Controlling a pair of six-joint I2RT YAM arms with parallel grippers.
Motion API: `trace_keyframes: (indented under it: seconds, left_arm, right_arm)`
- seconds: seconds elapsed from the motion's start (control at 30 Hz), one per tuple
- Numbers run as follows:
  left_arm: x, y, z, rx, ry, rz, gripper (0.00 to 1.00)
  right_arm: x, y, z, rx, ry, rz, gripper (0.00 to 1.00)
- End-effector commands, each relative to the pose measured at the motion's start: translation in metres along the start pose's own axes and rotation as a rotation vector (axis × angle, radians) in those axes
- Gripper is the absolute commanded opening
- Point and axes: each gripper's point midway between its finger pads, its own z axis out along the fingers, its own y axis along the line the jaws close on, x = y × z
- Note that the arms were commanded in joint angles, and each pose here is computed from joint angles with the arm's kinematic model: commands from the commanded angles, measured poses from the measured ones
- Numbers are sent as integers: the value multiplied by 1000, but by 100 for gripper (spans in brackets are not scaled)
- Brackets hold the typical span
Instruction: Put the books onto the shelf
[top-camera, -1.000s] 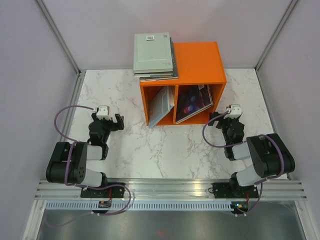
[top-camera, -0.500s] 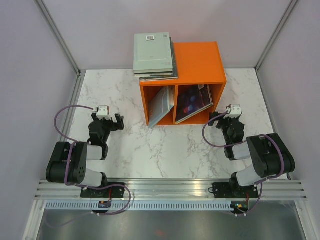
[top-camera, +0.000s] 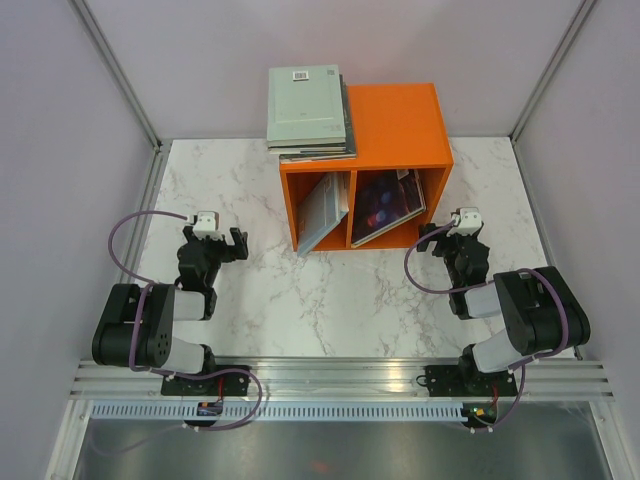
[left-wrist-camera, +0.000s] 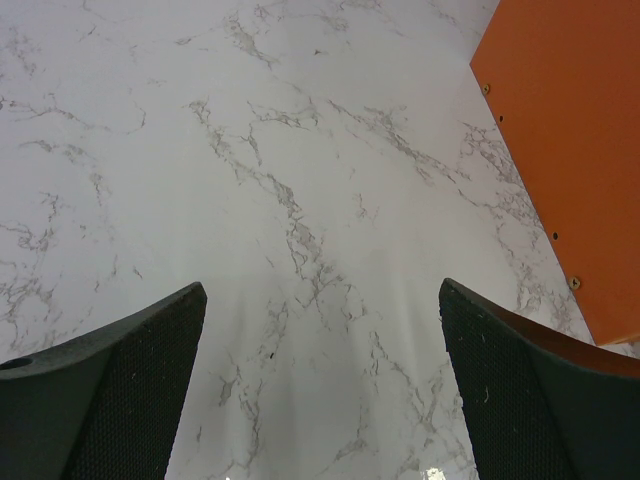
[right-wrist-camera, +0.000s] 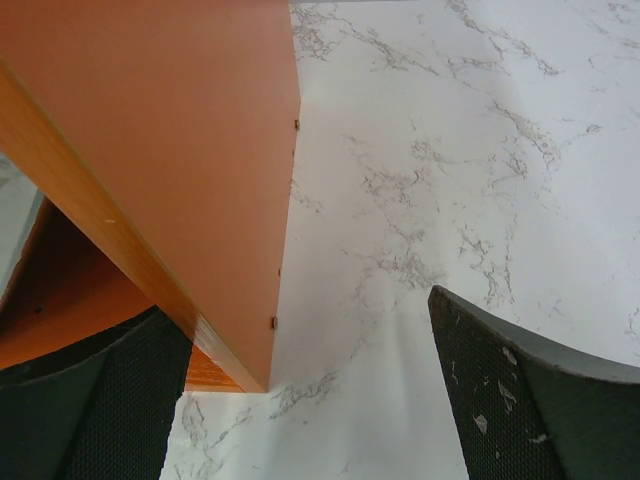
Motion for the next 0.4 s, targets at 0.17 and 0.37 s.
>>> trace_keyframes:
  seconds: [0.17,0.37]
  left_arm:
    - [-23,2,6,0,-79,64,100]
    - [-23,2,6,0,-79,64,100]
  right_arm:
    - [-5,-30,6,122,-8,-28,98]
    - [-5,-30,6,120,-9,-26,98]
